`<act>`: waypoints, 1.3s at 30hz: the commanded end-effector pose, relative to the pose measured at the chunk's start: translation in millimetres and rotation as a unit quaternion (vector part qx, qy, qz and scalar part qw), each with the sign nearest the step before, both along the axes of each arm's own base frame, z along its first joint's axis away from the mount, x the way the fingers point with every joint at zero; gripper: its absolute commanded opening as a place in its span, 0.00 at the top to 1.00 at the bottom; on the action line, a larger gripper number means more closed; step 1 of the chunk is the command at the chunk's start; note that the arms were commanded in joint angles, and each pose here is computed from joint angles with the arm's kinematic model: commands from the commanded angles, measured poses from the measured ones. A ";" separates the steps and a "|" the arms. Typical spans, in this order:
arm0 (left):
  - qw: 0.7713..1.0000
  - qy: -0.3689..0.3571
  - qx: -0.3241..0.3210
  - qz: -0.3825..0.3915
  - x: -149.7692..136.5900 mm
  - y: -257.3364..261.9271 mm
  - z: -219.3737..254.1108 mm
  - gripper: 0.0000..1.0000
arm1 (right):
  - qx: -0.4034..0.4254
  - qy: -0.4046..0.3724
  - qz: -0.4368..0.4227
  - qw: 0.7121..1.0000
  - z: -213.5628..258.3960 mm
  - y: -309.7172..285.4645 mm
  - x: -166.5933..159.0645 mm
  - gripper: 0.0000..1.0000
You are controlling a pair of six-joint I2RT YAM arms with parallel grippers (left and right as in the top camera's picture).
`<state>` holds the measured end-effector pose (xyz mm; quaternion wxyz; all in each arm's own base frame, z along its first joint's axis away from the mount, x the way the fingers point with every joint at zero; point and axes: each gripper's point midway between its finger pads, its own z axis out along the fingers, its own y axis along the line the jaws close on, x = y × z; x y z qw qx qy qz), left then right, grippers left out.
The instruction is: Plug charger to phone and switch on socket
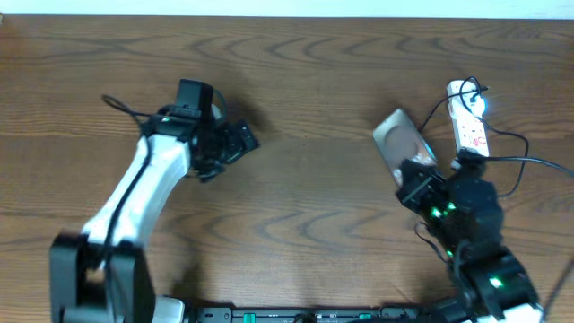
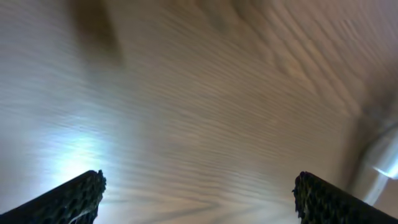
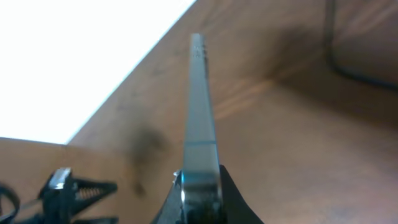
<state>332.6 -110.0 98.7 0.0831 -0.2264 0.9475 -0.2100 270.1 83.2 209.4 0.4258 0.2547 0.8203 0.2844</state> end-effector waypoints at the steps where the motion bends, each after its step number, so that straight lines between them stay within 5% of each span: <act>1: 0.986 -0.125 0.106 0.003 -1.3 40.9 67.4 0.02 | 0.068 -0.013 0.033 0.997 -15.3 22.7 8.5 0.99; 8: 0.947 -0.291 0.126 0.054 -86.0 74.9 175.3 0.02 | 0.152 -0.093 0.102 0.979 0.4 57.1 26.9 0.99; 10: 0.938 -0.318 0.097 0.098 -119.4 82.4 181.3 0.02 | 0.179 -0.090 0.124 0.972 -0.1 70.4 32.4 0.99; 15: 0.932 -0.329 -0.006 0.153 -147.7 71.8 157.0 0.02 | 0.230 -0.117 0.194 0.946 11.8 107.9 38.9 0.99; 23: 0.891 -0.361 -0.248 0.121 -99.6 7.3 151.0 0.02 | 0.402 0.049 0.183 0.896 -28.2 151.1 37.6 0.99; 34: 0.904 -0.206 -0.352 0.131 -47.9 -34.8 105.7 0.02 | 0.496 0.091 0.210 0.838 -6.3 182.2 18.5 0.99; 39: 0.893 -0.169 -0.399 0.120 -32.4 -61.8 100.0 0.02 | 0.503 0.085 0.193 0.838 -5.5 193.4 14.3 0.99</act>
